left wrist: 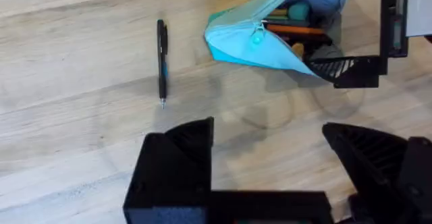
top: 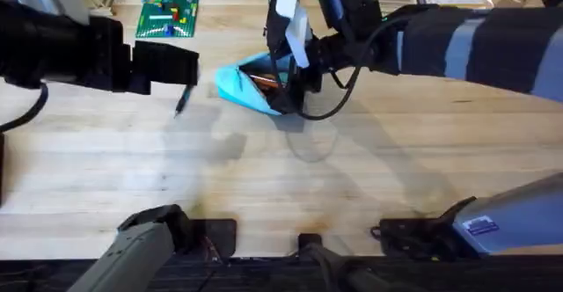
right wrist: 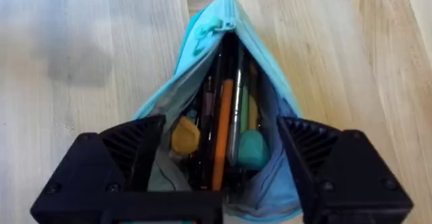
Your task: Unzip the bag, pick up the pens from the table one at a time and place them inside, then zip the bag closed.
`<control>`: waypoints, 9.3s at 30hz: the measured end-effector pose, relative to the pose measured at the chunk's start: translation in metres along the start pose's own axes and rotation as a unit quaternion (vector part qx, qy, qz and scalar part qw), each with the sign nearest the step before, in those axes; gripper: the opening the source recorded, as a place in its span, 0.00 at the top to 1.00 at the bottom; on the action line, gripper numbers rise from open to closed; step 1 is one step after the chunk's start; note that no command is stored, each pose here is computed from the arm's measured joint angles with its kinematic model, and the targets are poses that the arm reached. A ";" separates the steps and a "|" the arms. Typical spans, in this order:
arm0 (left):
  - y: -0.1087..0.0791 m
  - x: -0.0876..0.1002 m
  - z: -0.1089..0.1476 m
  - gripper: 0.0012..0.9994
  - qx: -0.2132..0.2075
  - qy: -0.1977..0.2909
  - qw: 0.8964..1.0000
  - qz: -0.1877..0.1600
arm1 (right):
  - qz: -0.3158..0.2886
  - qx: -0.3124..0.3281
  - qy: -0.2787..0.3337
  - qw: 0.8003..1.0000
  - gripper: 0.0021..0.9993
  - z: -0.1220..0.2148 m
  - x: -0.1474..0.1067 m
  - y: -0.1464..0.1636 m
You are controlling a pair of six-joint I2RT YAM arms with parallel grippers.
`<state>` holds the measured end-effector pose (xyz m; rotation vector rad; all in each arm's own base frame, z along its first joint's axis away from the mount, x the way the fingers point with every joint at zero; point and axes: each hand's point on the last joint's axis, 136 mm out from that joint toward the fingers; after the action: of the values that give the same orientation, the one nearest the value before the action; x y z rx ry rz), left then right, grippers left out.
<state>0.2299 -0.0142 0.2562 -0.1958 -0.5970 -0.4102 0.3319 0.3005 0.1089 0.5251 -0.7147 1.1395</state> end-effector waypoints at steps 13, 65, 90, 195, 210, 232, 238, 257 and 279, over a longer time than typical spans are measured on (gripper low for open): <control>0.000 0.000 0.000 0.00 0.000 0.000 1.000 0.000 | 0.001 -0.053 -0.029 0.998 0.00 0.033 0.028 -0.008; 0.059 -0.005 -0.032 0.00 0.080 0.073 0.994 0.030 | -0.279 -0.227 -0.001 0.933 0.00 0.259 -0.033 0.072; 0.105 -0.023 -0.136 0.00 0.067 0.203 0.977 -0.011 | -0.284 -0.228 0.011 0.931 0.00 0.262 -0.041 0.077; 0.132 -0.019 -0.154 0.96 0.101 0.178 0.978 0.047 | -0.284 -0.228 0.012 0.931 0.00 0.262 -0.041 0.077; 0.092 0.031 -0.064 0.96 0.150 0.050 0.987 -0.007 | -0.284 -0.228 0.012 0.931 0.00 0.262 -0.041 0.077; -0.053 0.083 -0.056 0.96 -0.087 -0.101 0.939 -0.318 | -0.284 -0.228 0.011 0.931 0.00 0.262 -0.041 0.077; -0.065 0.090 -0.062 0.96 -0.129 -0.124 0.928 -0.326 | -0.284 -0.228 0.011 0.931 0.00 0.262 -0.041 0.077; -0.097 0.111 -0.091 0.96 -0.178 -0.152 0.900 -0.369 | -0.284 -0.228 0.011 0.931 0.00 0.262 -0.041 0.077; -0.087 0.090 -0.151 0.96 -0.219 -0.078 0.913 -0.335 | -0.284 -0.228 0.011 0.931 0.00 0.262 -0.041 0.077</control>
<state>0.3366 -0.1659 0.1910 -0.4593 -0.7177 -1.2092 0.1864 0.1170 0.2553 0.2890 -0.7157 0.4148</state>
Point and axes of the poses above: each hand's point on the last joint's axis, 136 mm out from that joint toward the fingers, its own z axis back along the fingers, its own y axis along the line the jaws close on, x = y × z, and after that the axes turned 13 degrees about -z, right-handed
